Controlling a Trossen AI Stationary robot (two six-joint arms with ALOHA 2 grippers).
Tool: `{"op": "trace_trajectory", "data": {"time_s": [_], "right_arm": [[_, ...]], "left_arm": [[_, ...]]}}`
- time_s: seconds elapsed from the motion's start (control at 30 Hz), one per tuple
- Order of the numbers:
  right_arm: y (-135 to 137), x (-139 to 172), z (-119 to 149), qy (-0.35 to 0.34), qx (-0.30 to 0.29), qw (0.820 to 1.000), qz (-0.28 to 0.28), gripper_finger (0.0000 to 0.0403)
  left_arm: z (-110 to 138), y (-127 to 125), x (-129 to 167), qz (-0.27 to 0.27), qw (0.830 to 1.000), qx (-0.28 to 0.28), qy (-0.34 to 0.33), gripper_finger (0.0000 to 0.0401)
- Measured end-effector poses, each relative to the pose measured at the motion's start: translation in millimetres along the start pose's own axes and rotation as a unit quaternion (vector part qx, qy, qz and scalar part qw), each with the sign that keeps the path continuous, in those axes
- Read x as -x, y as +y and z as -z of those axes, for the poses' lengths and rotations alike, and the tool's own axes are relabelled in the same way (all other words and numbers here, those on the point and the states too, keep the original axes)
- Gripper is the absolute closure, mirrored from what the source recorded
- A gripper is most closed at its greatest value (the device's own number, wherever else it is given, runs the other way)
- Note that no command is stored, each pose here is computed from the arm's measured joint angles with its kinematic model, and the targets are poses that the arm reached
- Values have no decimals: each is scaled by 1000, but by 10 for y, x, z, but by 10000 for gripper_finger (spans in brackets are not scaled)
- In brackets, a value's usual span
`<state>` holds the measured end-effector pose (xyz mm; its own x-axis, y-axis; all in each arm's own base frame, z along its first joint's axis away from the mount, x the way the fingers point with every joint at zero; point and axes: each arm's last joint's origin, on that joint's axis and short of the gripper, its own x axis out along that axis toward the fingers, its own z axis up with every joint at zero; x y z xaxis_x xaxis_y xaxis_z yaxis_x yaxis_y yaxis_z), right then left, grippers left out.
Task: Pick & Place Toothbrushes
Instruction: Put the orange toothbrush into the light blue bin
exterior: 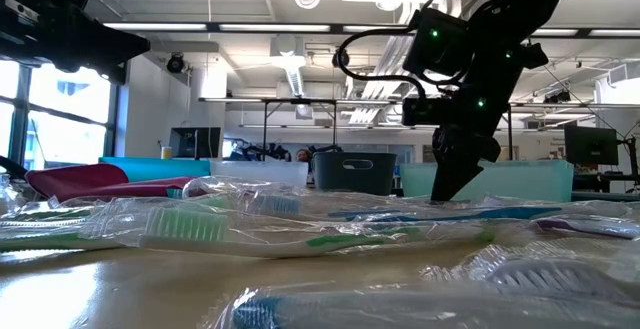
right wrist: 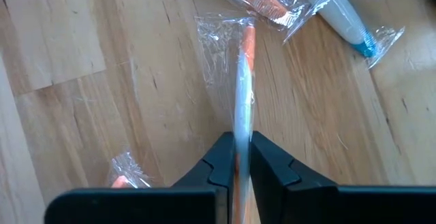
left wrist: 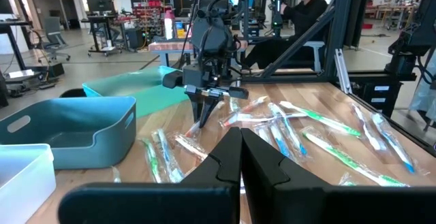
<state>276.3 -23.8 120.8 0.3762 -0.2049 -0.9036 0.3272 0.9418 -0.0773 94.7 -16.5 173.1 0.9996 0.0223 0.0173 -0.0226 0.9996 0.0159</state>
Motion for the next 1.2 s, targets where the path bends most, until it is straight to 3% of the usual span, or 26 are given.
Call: {"op": "trace_trajectory", "data": {"time_s": [0.83, 1.2], "right_arm": [[-88, 629, -189, -141, -3, 990, -11, 380], [-171, 1117, -219, -240, -22, 970, 0, 380]], "left_arm": [[0, 0, 0, 0, 1000, 0, 0, 401], [1, 0, 0, 0, 1000, 0, 0, 401]]}}
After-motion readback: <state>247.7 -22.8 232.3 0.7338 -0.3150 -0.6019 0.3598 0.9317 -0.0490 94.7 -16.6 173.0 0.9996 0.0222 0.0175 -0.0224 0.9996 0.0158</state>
